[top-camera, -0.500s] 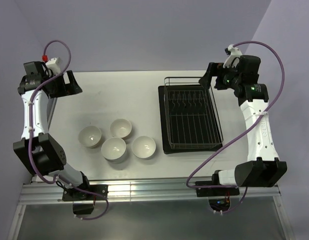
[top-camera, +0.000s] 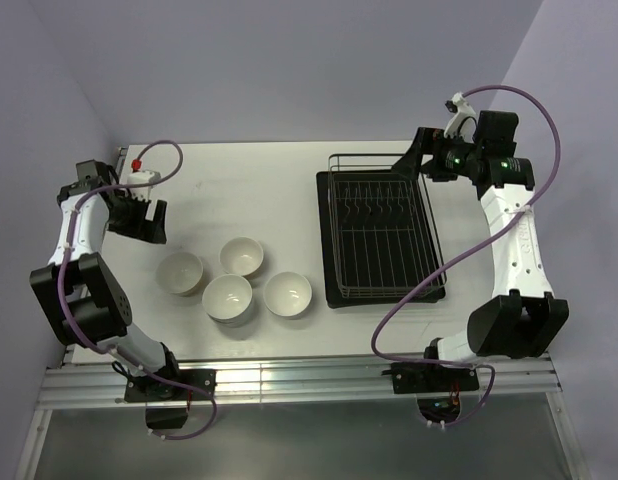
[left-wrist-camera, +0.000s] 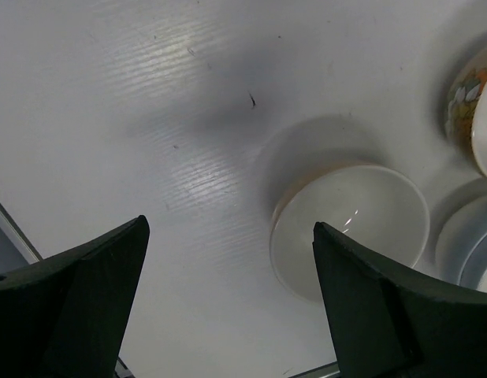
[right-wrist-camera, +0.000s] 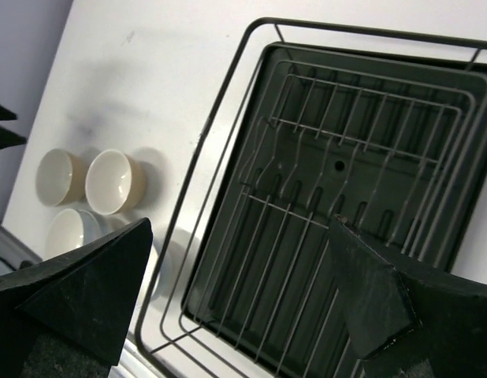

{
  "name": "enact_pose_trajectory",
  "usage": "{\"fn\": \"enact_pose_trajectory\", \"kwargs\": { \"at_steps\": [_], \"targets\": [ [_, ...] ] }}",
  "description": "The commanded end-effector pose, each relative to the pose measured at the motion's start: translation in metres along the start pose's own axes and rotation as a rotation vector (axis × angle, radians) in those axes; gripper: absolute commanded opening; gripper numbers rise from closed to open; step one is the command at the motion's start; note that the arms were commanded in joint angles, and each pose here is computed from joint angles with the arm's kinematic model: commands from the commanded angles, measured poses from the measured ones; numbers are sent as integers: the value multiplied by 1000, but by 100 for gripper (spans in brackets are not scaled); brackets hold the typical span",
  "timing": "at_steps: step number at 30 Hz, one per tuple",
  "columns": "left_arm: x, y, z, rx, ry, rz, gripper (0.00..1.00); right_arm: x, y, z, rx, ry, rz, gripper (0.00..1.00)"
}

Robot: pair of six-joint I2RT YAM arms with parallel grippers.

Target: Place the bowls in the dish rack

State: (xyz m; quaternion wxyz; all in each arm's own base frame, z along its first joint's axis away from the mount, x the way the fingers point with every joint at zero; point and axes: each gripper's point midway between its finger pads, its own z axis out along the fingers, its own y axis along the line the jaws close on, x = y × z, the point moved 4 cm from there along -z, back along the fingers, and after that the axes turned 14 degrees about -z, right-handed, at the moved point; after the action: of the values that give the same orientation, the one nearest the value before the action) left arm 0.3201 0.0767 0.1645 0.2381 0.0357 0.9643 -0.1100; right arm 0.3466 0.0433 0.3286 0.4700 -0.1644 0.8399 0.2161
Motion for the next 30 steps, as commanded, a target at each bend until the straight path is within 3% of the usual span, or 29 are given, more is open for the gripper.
{"fn": "enact_pose_trajectory", "kwargs": {
  "at_steps": [1,19,30],
  "targets": [
    [7,7,11,19,45,77,89,-14,17,-8,-79,-40,-4,100],
    [58,5,61,116,176,47,77,-8,39,-3,-184,-48,9,100],
    [59,2,73,147,145,26,45,-11,44,0,-213,-54,77,100]
  ]
}}
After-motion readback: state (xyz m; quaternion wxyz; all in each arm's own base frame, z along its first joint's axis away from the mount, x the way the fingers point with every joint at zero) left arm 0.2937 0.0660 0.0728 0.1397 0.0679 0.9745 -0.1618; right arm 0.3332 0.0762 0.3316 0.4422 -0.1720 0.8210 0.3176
